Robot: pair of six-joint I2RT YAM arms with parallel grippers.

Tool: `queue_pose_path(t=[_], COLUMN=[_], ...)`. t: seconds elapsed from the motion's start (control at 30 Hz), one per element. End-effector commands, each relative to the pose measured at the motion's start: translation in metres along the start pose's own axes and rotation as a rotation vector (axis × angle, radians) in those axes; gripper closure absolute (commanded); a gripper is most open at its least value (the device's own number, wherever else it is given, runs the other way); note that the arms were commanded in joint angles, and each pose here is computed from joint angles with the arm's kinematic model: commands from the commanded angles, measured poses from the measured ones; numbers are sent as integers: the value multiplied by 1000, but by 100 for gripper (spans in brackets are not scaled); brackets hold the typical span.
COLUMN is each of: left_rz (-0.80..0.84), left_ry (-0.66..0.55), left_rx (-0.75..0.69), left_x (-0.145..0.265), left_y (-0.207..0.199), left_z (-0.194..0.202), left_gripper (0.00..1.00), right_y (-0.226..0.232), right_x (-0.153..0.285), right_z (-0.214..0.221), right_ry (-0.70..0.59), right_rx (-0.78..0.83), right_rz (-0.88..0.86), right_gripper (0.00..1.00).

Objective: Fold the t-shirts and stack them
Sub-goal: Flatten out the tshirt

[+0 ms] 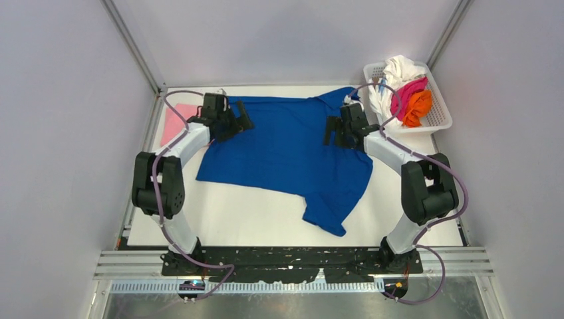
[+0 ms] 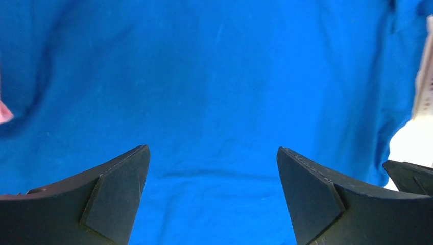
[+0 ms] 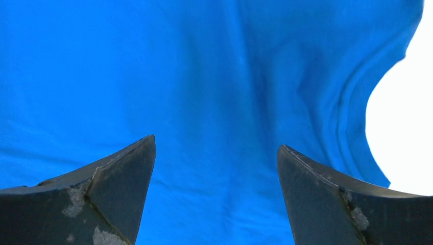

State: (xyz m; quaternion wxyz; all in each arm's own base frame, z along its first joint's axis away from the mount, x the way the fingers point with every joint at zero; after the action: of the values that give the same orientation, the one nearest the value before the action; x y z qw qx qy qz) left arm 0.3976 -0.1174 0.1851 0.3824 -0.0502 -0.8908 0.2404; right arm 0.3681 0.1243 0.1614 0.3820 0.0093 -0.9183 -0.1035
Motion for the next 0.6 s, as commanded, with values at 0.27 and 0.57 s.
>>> queue_pose_path(t=[0.27,0.57], left_rz=[-6,-42], left_ry=[182,293], left_rx=[82,114], left_x=[-19,-16], left_y=[24,41], left_z=[51,94], left_gripper=[0,0], right_y=[-37,-67], right_x=[-25,-32], right_z=[49,43], right_ry=[139,131], right_rx=[-179,-231], right_rz=[70,100], right_gripper=[4,4])
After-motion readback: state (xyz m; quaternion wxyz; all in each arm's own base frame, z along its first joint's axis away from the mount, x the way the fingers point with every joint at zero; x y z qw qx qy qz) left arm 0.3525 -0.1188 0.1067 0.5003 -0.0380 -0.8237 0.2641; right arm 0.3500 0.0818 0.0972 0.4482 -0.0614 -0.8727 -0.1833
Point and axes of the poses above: each gripper's point midway between its finger pads, its own x axis back along the fingers, its own y axis along the line the jaws close on, z = x × y, the point moved 8 cm from there along x, back along the fingers, and after that the axes turned 1 degree about -x, right-handed, at the moved point
